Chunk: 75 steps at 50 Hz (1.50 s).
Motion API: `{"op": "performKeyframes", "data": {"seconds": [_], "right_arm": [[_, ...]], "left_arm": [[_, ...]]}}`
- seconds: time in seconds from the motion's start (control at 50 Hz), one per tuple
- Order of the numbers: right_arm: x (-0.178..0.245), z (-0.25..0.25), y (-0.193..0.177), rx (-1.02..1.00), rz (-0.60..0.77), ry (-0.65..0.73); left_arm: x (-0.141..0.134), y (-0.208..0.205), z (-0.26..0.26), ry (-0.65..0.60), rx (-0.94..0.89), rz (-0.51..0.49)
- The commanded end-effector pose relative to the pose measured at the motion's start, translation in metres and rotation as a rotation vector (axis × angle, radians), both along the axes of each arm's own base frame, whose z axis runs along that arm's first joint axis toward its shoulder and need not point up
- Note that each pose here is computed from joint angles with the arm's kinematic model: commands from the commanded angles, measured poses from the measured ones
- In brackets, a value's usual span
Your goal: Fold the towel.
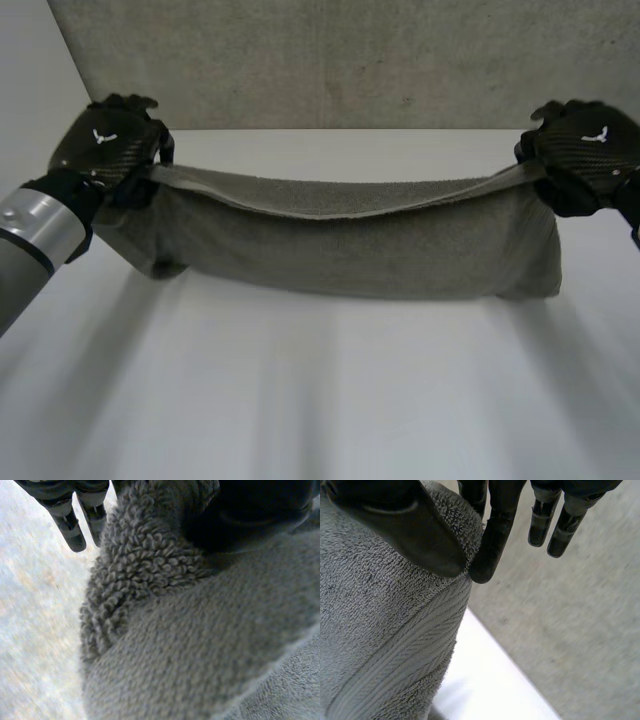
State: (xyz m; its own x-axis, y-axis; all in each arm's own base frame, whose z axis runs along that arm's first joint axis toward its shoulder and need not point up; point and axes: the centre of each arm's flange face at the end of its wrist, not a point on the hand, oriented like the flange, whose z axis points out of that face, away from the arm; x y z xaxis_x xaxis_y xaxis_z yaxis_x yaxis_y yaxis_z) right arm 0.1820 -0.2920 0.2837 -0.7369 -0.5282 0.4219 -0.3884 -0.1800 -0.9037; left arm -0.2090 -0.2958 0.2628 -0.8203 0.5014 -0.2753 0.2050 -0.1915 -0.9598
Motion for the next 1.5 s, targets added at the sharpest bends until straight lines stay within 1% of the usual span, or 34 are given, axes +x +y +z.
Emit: {"op": "performKeyframes", "data": {"seconds": [0.02, 0.06, 0.1, 0.12, 0.14, 0.16, 0.18, 0.2, 0.22, 0.26, 0.28, 0.3, 0.32, 0.34, 0.36, 0.4, 0.46, 0.6, 0.64, 0.66, 0.68, 0.7, 0.74, 0.8, 0.84, 0.94, 1.06, 1.1, 1.16, 1.26, 1.36, 1.44, 1.48, 1.5], "right_arm": [[0.007, -0.032, -0.036, 0.122, -0.019, 0.006], [0.013, -0.037, -0.044, 0.125, -0.023, 0.011], [0.021, -0.039, -0.052, 0.115, -0.018, 0.016], [0.028, -0.037, -0.062, 0.095, -0.014, 0.012], [0.033, -0.030, -0.074, 0.055, -0.023, 0.009], [0.033, -0.030, -0.074, 0.054, -0.024, 0.009], [0.039, -0.015, -0.087, -0.011, -0.037, 0.002], [0.043, 0.011, -0.097, -0.104, -0.059, -0.020], [0.043, 0.012, -0.097, -0.105, -0.059, -0.020], [0.049, 0.068, -0.102, -0.255, -0.084, -0.129], [0.049, 0.068, -0.102, -0.256, -0.084, -0.130], [0.047, 0.087, -0.101, -0.293, -0.087, -0.207], [0.047, 0.088, -0.101, -0.293, -0.087, -0.208], [0.044, 0.100, -0.098, -0.317, -0.073, -0.262], [0.044, 0.104, -0.096, -0.316, -0.056, -0.300], [0.045, 0.097, -0.095, -0.296, -0.039, -0.304], [0.046, 0.078, -0.089, -0.246, -0.021, -0.280], [0.044, 0.059, -0.067, -0.199, -0.015, -0.215], [0.042, 0.050, -0.063, -0.177, -0.019, -0.194], [0.040, 0.039, -0.060, -0.151, -0.020, -0.178], [0.035, 0.029, -0.058, -0.124, -0.026, -0.164], [0.035, 0.029, -0.058, -0.123, -0.026, -0.164], [0.026, 0.008, -0.052, -0.057, -0.021, -0.144], [0.024, 0.001, -0.046, -0.029, -0.001, -0.140], [0.025, -0.009, -0.029, 0.010, 0.052, -0.125], [0.020, -0.031, -0.006, 0.062, 0.076, -0.065], [0.005, -0.033, 0.015, 0.044, 0.041, 0.012], [0.002, -0.017, 0.032, 0.038, 0.033, 0.017], [-0.004, -0.002, 0.046, 0.045, 0.013, 0.018], [-0.015, 0.007, 0.050, 0.082, -0.002, 0.010], [-0.021, 0.005, 0.045, 0.099, 0.027, 0.000], [-0.024, -0.014, 0.030, 0.163, 0.034, 0.010], [-0.024, -0.033, 0.012, 0.203, 0.048, 0.054], [-0.024, -0.033, 0.012, 0.203, 0.048, 0.054]], "left_arm": [[-0.004, -0.031, -0.028, -0.015, 0.089, 0.057], [-0.010, -0.040, -0.030, -0.016, 0.092, 0.065], [-0.021, -0.064, -0.024, -0.005, 0.055, 0.077], [-0.022, -0.064, -0.024, -0.005, 0.055, 0.077], [-0.027, -0.078, -0.015, 0.006, 0.014, 0.088], [-0.032, -0.090, -0.003, 0.021, -0.039, 0.094], [-0.032, -0.091, -0.003, 0.021, -0.040, 0.094], [-0.037, -0.101, 0.015, 0.044, -0.110, 0.094], [-0.037, -0.101, 0.016, 0.045, -0.111, 0.094], [-0.047, -0.106, 0.066, 0.105, -0.262, 0.089], [-0.047, -0.106, 0.066, 0.105, -0.263, 0.089], [-0.045, -0.106, 0.086, 0.134, -0.321, 0.102], [-0.041, -0.104, 0.102, 0.166, -0.369, 0.112], [-0.041, -0.104, 0.102, 0.166, -0.370, 0.112], [-0.038, -0.102, 0.115, 0.200, -0.417, 0.111], [-0.035, -0.103, 0.118, 0.225, -0.440, 0.105], [-0.029, -0.108, 0.104, 0.224, -0.452, 0.112], [-0.023, -0.107, 0.061, 0.176, -0.364, 0.080], [-0.020, -0.101, 0.034, 0.150, -0.284, 0.080], [-0.020, -0.101, 0.034, 0.150, -0.284, 0.080], [-0.018, -0.097, 0.018, 0.136, -0.232, 0.083], [-0.018, -0.097, 0.018, 0.136, -0.231, 0.083], [-0.014, -0.086, -0.013, 0.114, -0.138, 0.091], [-0.008, -0.073, -0.030, 0.100, -0.078, 0.097], [-0.004, -0.067, -0.036, 0.094, -0.051, 0.101], [0.011, -0.049, -0.050, 0.079, 0.016, 0.116], [0.012, -0.011, -0.061, 0.064, 0.094, 0.058], [0.012, -0.002, -0.062, 0.062, 0.109, 0.049], [0.014, 0.015, -0.058, 0.058, 0.129, 0.047], [0.020, 0.035, -0.044, 0.054, 0.176, 0.059], [0.024, 0.035, -0.041, 0.054, 0.198, 0.061], [0.025, 0.028, -0.037, 0.056, 0.186, 0.053], [0.024, 0.017, -0.041, 0.055, 0.198, 0.048], [0.024, 0.017, -0.041, 0.055, 0.198, 0.048]]}}
